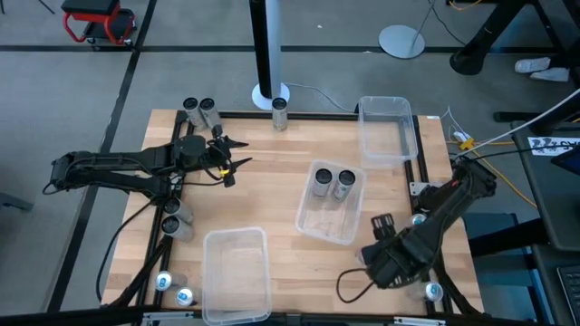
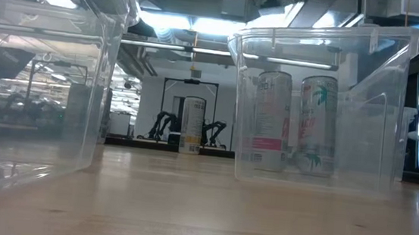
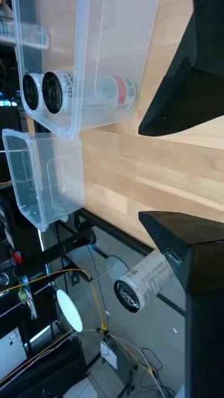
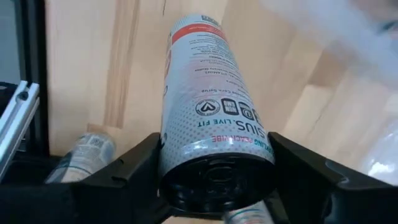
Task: Sort soda cans
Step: Put the bottom right white and black peach soda can into the middle transparent bin
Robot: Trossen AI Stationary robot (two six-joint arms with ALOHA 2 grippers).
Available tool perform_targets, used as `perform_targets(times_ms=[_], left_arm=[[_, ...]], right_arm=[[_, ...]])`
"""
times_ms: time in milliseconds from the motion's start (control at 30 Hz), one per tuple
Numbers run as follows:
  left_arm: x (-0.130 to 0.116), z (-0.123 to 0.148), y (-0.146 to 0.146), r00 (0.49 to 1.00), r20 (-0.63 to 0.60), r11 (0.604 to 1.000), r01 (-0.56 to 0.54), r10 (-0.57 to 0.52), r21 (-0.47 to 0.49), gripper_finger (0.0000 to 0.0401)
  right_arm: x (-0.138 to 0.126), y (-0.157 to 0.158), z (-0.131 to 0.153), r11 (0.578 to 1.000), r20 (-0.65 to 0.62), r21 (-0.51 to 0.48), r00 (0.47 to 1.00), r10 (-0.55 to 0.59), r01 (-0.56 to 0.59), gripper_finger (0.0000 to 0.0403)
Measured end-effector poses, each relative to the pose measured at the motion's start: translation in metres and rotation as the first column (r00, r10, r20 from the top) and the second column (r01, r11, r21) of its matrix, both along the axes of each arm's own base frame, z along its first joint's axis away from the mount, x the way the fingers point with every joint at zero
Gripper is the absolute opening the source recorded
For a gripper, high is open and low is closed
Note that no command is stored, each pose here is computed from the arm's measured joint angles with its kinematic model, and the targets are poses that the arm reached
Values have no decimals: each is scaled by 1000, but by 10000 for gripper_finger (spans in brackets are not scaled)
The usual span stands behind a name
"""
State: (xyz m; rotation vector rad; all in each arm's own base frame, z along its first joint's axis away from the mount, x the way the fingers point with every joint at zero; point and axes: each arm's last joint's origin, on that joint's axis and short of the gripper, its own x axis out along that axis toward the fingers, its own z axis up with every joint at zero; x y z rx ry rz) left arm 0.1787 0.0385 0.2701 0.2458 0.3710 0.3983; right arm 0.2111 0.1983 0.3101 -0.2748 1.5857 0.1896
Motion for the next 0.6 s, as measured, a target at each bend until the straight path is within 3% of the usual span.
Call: perform_targets(times_ms=[200, 400, 600], left_arm=[[0, 0, 0, 1000, 0, 1000, 0, 0, 0, 198], [0, 0, 0, 1000, 0, 1000, 0, 0, 0, 198], [0, 0, 0, 1000, -1, 1000, 0, 0, 0, 198]], right_arm=[[14, -13, 31, 998, 133, -22, 989, 58, -55, 251], [19, -16, 63, 991, 316, -90, 941, 120, -96, 252], [19, -18, 75, 987, 379, -123, 915, 140, -100, 252]])
